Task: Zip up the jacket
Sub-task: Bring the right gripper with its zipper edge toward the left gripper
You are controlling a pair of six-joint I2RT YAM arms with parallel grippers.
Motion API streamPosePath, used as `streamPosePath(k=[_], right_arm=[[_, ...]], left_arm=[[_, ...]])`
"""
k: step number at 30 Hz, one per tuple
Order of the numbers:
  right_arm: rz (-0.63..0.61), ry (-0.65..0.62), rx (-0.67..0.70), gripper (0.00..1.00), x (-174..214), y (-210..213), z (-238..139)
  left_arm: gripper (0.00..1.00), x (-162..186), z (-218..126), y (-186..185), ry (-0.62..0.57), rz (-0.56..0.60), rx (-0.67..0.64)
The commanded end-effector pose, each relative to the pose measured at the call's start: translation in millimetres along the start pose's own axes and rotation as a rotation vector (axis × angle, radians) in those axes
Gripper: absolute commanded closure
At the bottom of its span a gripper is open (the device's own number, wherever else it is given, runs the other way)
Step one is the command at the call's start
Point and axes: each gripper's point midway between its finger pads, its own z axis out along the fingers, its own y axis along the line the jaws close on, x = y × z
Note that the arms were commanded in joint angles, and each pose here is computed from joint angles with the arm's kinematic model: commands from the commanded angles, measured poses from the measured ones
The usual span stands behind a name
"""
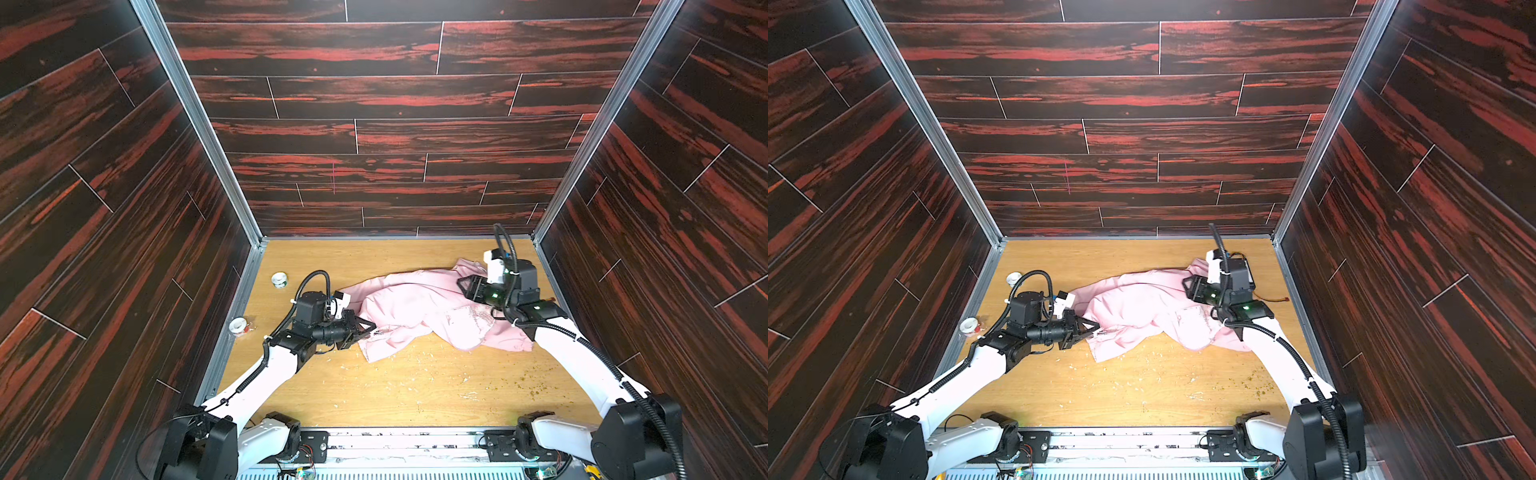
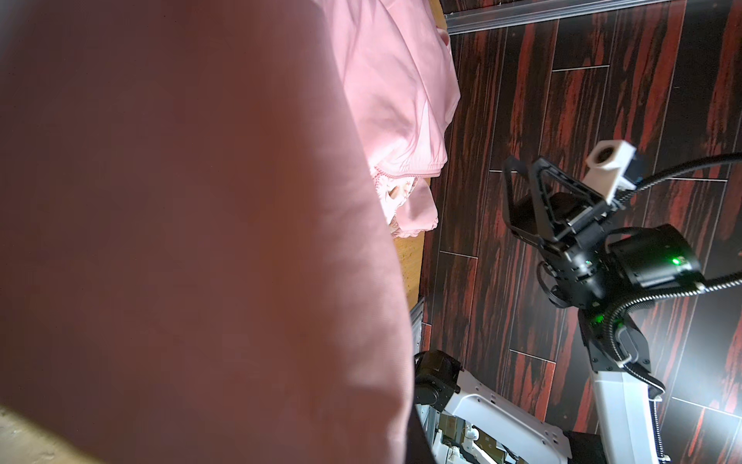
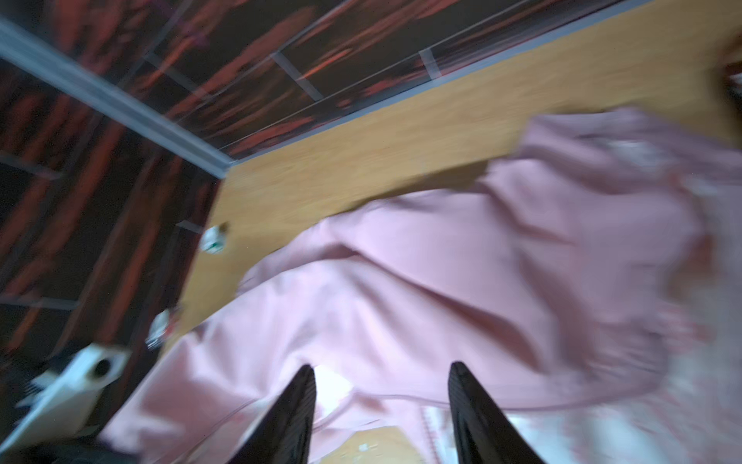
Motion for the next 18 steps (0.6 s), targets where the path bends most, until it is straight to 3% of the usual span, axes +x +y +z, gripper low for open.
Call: streamPosePath(k=[1,4,7,18], right_arm=[[-0.118,0.102,-0.320,0.49,22.2,81.4,4.5],[-0.173,0.182,-0.463,0.50,51.9,125.0,11.5],[-0.217,0.254,-0.519,0.50,78.4,151.1,18.7],[-0.218,0.393,-0.561,0.54,134.2,176.9,40.9]], left_arm=[[1.00,-1.1,-1.6,-15.4,0.010,0.046,0.031],[1.00,-0.9,-2.0,-16.6,0.012,0.046,0.034],[1.00,-0.2,-2.1,-18.1,0.016,0.047,0.039],[1.00,1.3,-3.9,-22.3,0.022,0.051,0.051]])
